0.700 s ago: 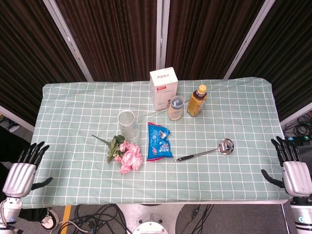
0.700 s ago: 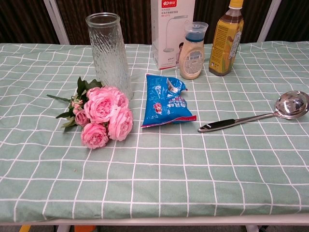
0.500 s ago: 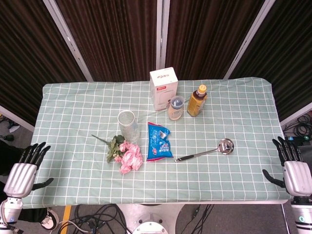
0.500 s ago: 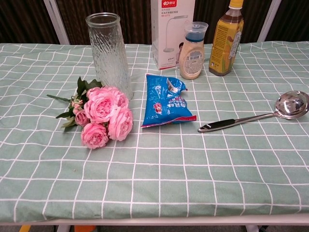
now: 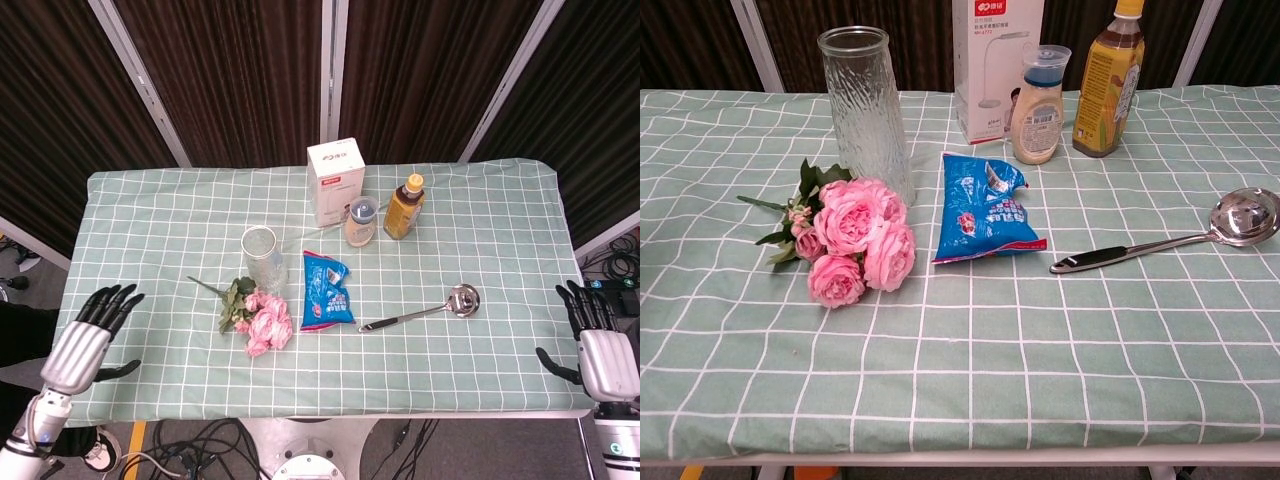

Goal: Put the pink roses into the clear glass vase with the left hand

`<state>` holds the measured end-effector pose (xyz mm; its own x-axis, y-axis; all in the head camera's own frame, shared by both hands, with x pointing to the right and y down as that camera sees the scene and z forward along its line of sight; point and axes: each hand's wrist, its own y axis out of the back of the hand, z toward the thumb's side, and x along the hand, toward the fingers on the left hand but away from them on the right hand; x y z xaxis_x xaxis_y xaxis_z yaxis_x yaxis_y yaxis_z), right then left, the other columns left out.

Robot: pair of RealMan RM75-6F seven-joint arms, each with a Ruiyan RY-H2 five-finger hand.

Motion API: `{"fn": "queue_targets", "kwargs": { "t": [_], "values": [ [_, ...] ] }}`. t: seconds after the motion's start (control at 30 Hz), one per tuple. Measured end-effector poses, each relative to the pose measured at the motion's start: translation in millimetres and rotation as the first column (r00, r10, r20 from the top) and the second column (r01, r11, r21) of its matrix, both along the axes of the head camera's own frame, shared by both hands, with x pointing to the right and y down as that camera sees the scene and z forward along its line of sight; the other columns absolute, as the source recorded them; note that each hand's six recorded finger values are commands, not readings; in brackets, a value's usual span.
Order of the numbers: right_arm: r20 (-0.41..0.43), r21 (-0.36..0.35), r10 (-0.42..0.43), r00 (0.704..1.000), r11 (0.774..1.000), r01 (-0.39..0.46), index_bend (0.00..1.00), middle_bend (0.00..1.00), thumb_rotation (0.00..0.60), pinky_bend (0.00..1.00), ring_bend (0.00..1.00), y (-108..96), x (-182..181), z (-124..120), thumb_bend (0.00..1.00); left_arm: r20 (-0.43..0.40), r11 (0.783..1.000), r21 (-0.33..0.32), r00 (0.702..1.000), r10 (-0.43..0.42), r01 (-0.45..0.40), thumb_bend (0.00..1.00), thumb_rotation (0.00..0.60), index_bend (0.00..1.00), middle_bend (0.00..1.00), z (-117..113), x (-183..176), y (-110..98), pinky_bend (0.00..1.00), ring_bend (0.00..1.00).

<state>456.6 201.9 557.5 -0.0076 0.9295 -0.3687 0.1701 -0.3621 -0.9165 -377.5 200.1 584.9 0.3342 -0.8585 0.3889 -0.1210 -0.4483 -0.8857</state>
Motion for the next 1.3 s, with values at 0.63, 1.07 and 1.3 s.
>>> {"fn": "queue_targets", "kwargs": {
  "t": [0.63,1.07,1.3],
  "values": [
    [0.021,0.000,-0.046,0.999,0.999,0.046,0.00,0.00,0.600,0.00,0.00,3.4,-15.6,7.0,0.15,-0.112,0.952,-0.175,0.965,0.236,-0.253,0.00,0.600,0.08,0.02,64.5,112.3,-47.8,0.10,0.00],
    [0.031,-0.014,-0.026,0.999,1.000,0.027,0.00,0.00,0.600,0.00,0.00,1.6,-11.3,13.8,0.15,-0.138,0.906,-0.230,0.934,0.330,-0.354,0.00,0.600,0.08,0.02,85.6,157.4,-46.2,0.10,0.00],
    [0.027,-0.027,-0.003,1.000,1.000,0.003,0.00,0.00,0.600,0.00,0.00,1.7,-2.3,17.9,0.16,-0.117,0.881,-0.264,0.920,0.375,-0.393,0.00,0.600,0.08,0.02,99.7,169.2,-44.9,0.10,0.00]
  ]
}}
